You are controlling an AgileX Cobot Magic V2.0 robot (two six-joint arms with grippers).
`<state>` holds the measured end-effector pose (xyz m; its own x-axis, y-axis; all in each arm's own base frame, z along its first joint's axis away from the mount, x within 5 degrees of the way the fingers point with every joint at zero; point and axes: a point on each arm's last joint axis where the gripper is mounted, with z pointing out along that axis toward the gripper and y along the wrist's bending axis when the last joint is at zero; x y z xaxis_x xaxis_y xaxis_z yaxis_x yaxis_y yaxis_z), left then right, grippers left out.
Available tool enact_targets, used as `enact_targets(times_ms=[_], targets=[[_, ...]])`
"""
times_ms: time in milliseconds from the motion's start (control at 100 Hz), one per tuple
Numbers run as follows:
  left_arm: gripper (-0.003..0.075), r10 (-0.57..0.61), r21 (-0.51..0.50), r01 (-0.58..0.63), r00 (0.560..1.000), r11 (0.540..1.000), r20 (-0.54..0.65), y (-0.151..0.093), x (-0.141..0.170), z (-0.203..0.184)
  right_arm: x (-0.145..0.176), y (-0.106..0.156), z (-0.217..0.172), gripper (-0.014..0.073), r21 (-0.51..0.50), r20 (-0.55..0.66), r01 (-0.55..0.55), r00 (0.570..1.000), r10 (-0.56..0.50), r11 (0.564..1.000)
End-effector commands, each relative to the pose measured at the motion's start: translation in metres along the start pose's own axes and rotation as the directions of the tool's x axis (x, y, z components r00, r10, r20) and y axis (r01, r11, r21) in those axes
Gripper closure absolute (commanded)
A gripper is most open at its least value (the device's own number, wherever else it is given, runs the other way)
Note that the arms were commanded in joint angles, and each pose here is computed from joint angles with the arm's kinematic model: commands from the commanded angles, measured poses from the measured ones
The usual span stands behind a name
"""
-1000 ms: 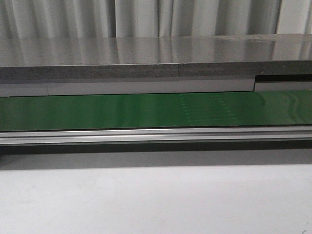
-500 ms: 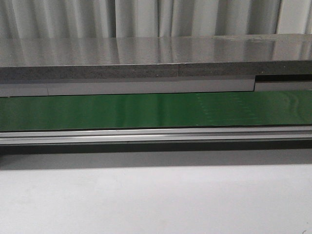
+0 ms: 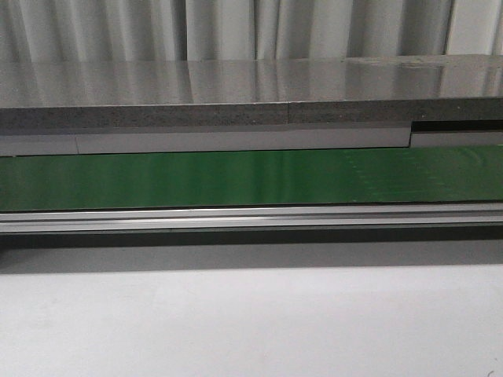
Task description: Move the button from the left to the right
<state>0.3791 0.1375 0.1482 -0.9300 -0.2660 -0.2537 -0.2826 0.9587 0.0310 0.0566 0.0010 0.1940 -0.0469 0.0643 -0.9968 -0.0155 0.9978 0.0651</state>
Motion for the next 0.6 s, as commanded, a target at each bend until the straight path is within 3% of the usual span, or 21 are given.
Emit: enact_targets(times_ms=[0,190,590], targets=[[0.0602,-0.011,0.002,0.011,0.996,1.000,0.087,0.000,-0.010,-0.025,-0.013,0.001,-0.003,0.0662,-0.004,0.114,0.003,0.993,-0.003,1.000],[0.0713,-0.012,0.000,0.012,0.992,1.000,0.129,0.001,-0.012,-0.042,-0.013,0.001,-0.003,0.0662,-0.004,0.114,0.003,0.993,-0.003,1.000],[0.0713,-0.053,0.067,0.034,0.950,0.997,0.309,-0.011,-0.007,-0.133,-0.013,0.001,-0.003,0.0662,-0.004,0.114,0.003,0.993,-0.003,1.000]])
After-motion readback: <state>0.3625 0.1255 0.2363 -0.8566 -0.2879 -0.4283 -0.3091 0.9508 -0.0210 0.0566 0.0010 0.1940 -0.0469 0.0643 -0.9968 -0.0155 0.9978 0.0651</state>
